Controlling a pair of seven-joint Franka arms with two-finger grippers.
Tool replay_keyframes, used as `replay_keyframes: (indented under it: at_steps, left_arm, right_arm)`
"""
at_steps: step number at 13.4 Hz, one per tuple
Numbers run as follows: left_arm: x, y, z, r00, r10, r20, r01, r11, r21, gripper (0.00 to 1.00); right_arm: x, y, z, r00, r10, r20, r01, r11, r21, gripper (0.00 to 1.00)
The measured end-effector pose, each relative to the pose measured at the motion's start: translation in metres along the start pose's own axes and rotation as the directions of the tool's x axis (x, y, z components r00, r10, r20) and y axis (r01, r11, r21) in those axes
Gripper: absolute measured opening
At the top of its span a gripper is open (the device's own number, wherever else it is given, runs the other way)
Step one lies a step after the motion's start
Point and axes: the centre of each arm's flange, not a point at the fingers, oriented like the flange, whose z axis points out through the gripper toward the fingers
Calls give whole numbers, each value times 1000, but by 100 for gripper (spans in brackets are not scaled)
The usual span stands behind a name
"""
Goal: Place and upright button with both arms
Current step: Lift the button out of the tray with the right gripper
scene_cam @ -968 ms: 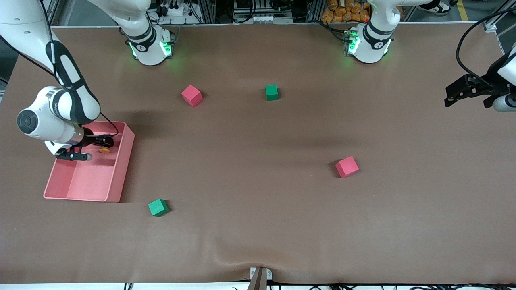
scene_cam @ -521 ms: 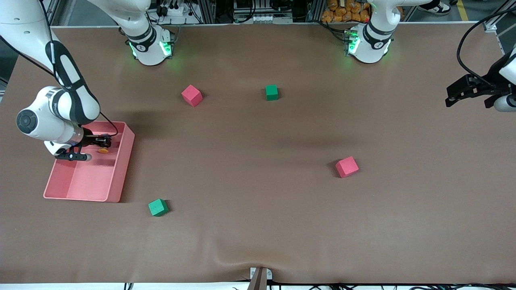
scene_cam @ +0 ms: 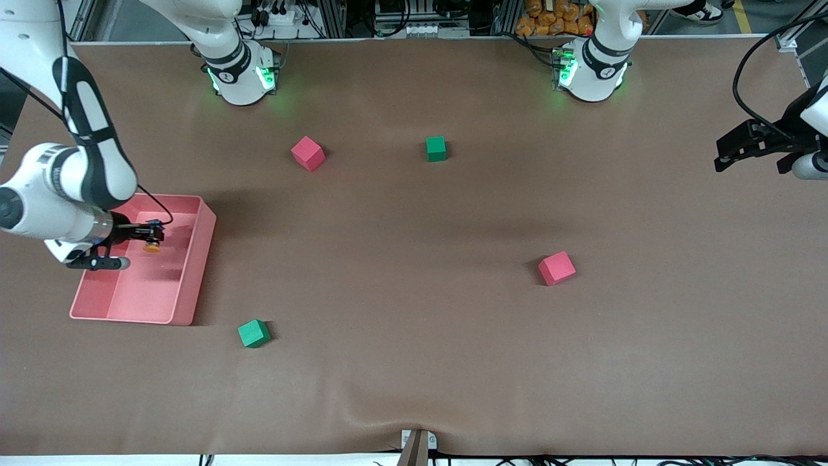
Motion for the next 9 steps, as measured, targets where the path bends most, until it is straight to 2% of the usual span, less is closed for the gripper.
replay_keyframes:
  at_steps: [2,4,7,9]
  left_arm:
    - [0,0,0,1000,1,0,-1,1000,0,100]
    - [0,0,0,1000,1,0,-1,1000,0,100]
    - [0,1,0,1000,1,0,-1,1000,0,100]
    - [0,1,0,1000,2,1,-2,1000,0,100]
  right_arm:
    - [9,-22,-43,999,-39,36,39,999,-1,40]
    - [18,-58,-69,994,-95,45,96,995,-10,40]
    - [27,-140,-80,985,-172,26,172,985,9,40]
    - [28,-203,-87,978,-208,6,208,978,1,40]
